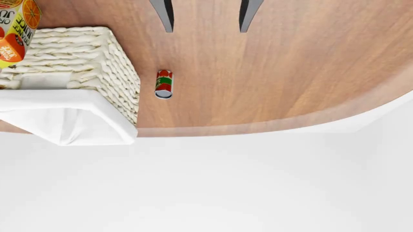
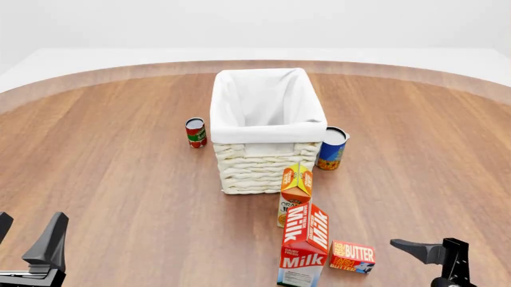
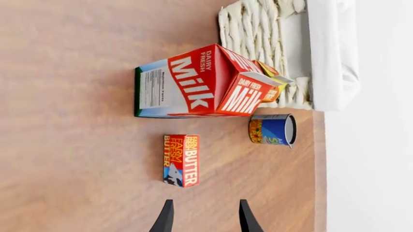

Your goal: Pick up the butter and put it in the basket.

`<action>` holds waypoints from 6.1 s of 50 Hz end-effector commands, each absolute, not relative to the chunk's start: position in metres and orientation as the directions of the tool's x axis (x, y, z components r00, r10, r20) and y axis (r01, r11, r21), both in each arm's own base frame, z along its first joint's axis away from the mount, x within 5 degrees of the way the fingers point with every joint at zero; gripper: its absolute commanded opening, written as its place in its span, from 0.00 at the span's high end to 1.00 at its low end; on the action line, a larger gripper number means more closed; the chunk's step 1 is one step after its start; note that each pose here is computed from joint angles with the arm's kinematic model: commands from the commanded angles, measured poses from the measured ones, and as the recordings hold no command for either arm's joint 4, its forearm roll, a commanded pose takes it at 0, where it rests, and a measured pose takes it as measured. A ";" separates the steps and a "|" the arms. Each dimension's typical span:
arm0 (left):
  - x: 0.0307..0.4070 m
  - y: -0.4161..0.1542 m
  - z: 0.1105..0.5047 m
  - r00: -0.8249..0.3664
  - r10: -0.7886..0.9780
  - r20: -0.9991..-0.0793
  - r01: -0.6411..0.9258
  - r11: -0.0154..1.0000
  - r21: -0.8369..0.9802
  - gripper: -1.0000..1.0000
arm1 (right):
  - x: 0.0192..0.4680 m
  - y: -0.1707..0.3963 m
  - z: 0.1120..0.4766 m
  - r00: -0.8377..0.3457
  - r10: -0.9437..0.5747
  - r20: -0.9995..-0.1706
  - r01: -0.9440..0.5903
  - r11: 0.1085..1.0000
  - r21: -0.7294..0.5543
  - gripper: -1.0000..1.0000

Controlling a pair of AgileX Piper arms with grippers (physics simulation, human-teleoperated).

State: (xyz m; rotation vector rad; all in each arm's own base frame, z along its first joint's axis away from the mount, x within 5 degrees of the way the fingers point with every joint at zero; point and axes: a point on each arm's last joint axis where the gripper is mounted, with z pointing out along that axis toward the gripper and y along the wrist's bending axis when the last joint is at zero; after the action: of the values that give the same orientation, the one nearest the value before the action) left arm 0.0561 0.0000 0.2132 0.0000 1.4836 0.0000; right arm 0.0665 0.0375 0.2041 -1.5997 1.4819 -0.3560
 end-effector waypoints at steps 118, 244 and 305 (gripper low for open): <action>0.056 0.000 0.213 0.087 0.000 -0.996 0.000 1.000 0.000 0.00 | 0.153 0.043 0.247 -0.152 -0.802 -0.578 -0.560 0.552 -0.618 1.00; 0.056 0.000 0.213 0.087 0.000 -0.996 0.000 1.000 0.000 0.00 | 0.275 0.169 0.399 0.096 -0.709 -0.699 -0.610 0.513 -0.604 1.00; 0.056 0.000 0.213 0.087 0.000 -0.996 0.000 1.000 0.000 0.00 | 0.206 0.153 0.416 0.169 -0.553 -0.816 -0.601 0.598 -0.530 0.00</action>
State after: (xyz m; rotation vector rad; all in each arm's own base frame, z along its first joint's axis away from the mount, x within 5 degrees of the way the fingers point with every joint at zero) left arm 0.0561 0.0000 0.2132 0.0000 1.4836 0.0000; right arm 0.2652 0.1655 0.3959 -1.1034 1.5995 -0.0611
